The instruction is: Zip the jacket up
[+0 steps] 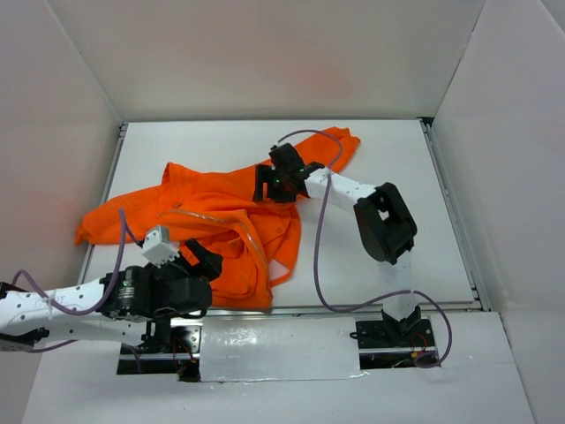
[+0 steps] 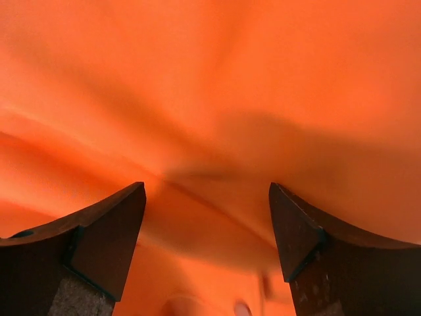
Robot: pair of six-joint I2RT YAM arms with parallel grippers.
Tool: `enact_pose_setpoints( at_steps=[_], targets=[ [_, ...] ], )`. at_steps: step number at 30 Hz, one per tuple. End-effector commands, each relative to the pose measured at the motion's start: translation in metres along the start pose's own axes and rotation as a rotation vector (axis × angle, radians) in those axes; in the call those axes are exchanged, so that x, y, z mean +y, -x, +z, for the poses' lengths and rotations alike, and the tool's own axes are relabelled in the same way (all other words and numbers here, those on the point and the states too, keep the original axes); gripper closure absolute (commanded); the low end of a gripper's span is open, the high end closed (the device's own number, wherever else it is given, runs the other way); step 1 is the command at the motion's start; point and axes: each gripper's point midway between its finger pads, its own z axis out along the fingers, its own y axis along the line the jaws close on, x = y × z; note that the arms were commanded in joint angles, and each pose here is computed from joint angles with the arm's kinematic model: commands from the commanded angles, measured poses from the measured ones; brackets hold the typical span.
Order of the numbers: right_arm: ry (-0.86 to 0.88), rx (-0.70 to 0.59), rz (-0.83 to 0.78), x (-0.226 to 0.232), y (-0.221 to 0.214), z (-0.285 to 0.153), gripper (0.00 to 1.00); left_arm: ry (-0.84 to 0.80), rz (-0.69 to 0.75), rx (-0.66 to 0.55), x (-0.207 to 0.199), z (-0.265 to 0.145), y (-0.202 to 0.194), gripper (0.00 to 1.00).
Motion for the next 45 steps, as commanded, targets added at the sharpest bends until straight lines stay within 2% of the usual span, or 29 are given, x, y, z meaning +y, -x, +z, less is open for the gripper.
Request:
enact_pose_setpoints(
  at_steps=[1,2,3,4,5,6,7,9,10,12,14,15,16,17,18,20,21,22,23,24,26,27,28,30,31,33,39,45],
  targets=[
    [-0.009,-0.236,0.06,0.001,0.052,-0.067,0.18,-0.023,0.132,-0.12,-0.011,-0.004,0.041,0.01],
    [-0.028,-0.263,0.072,-0.004,0.058,-0.076,0.18,0.009,0.141,-0.135,-0.009,-0.002,0.047,0.01],
    [-0.029,-0.26,0.088,-0.009,0.059,-0.081,0.19,0.046,0.21,-0.138,-0.007,-0.001,0.054,0.01],
    [-0.024,-0.249,0.103,-0.016,0.058,-0.084,0.19,0.078,0.167,-0.174,-0.01,0.007,0.068,0.01],
    [0.015,-0.211,0.14,-0.025,0.057,-0.082,0.19,0.088,0.178,-0.178,-0.013,0.011,0.073,0.01],
    [0.034,-0.166,0.164,-0.033,0.053,-0.077,0.2,0.081,0.259,-0.12,-0.014,0.017,0.069,0.0],
    [0.021,-0.084,0.234,-0.059,0.045,-0.059,0.21,0.071,0.17,-0.159,-0.024,0.029,0.086,0.01],
    [0.1,0.028,0.314,-0.068,0.029,-0.047,0.27,0.064,0.205,-0.111,-0.023,0.047,0.088,0.01],
    [0.098,0.038,0.348,-0.076,0.021,-0.044,0.27,0.066,0.156,-0.069,-0.02,0.057,0.092,0.01],
    [0.074,-0.039,0.33,-0.082,0.022,-0.058,0.27,0.075,0.174,-0.047,-0.022,0.071,0.101,0.01],
    [0.059,-0.148,0.268,-0.072,0.028,-0.1,0.21,0.157,0.166,-0.071,-0.015,0.076,0.122,0.01],
    [0.048,-0.238,0.24,-0.066,0.038,-0.135,0.19,0.176,0.177,-0.081,-0.013,0.076,0.129,0.01],
    [0.032,-0.267,0.222,-0.066,0.037,-0.153,0.17,0.194,0.164,-0.101,-0.011,0.074,0.141,0.0],
    [0.024,-0.311,0.207,-0.064,0.039,-0.175,0.14,0.177,0.155,-0.131,-0.02,0.068,0.155,0.01],
    [0.049,-0.412,0.177,-0.053,0.042,-0.221,0.11,0.187,0.161,-0.145,-0.019,0.062,0.162,0.01],
    [0.014,-0.488,0.163,-0.056,0.031,-0.267,0.05,0.191,0.145,-0.224,-0.025,0.041,0.19,0.01],
    [0.067,-0.587,0.136,-0.046,0.022,-0.313,0.0,0.221,0.158,-0.223,-0.019,0.032,0.192,0.01],
    [0.074,-0.601,0.115,-0.045,0.009,-0.331,0.0,0.234,0.157,-0.246,-0.017,0.023,0.199,0.0],
    [0.116,-0.703,0.093,-0.04,-0.001,-0.373,0.0,0.243,0.15,-0.298,-0.014,0.006,0.211,0.01],
    [0.098,-0.7,0.077,-0.045,-0.017,-0.386,0.0,0.265,0.162,-0.306,-0.007,-0.002,0.213,0.01],
    [0.038,-0.778,0.085,-0.058,-0.027,-0.417,0.0,0.252,0.17,-0.342,0.0,-0.022,0.215,0.01],
    [0.039,-0.852,0.082,-0.058,-0.033,-0.447,0.0,0.239,0.178,-0.345,0.003,-0.028,0.213,0.01],
    [-0.01,-0.83,0.076,-0.069,-0.046,-0.452,0.0,0.22,0.181,-0.349,0.005,-0.033,0.211,0.01],
    [-0.032,-0.893,0.077,-0.073,-0.055,-0.483,0.0,0.173,0.196,-0.36,0.012,-0.047,0.203,0.01],
    [-0.057,-0.865,0.07,-0.078,-0.067,-0.485,0.0,0.191,0.206,-0.351,0.021,-0.05,0.198,0.01],
    [-0.047,-0.896,0.063,-0.077,-0.077,-0.507,0.0,0.209,0.206,-0.373,0.034,-0.065,0.197,0.01],
    [-0.117,-0.891,0.027,-0.095,-0.111,-0.53,0.0,0.251,0.237,-0.361,0.06,-0.094,0.187,0.01],
    [-0.129,-0.917,0.03,-0.1,-0.117,-0.536,0.0,0.24,0.239,-0.38,0.066,-0.107,0.187,0.01]
  ],
)
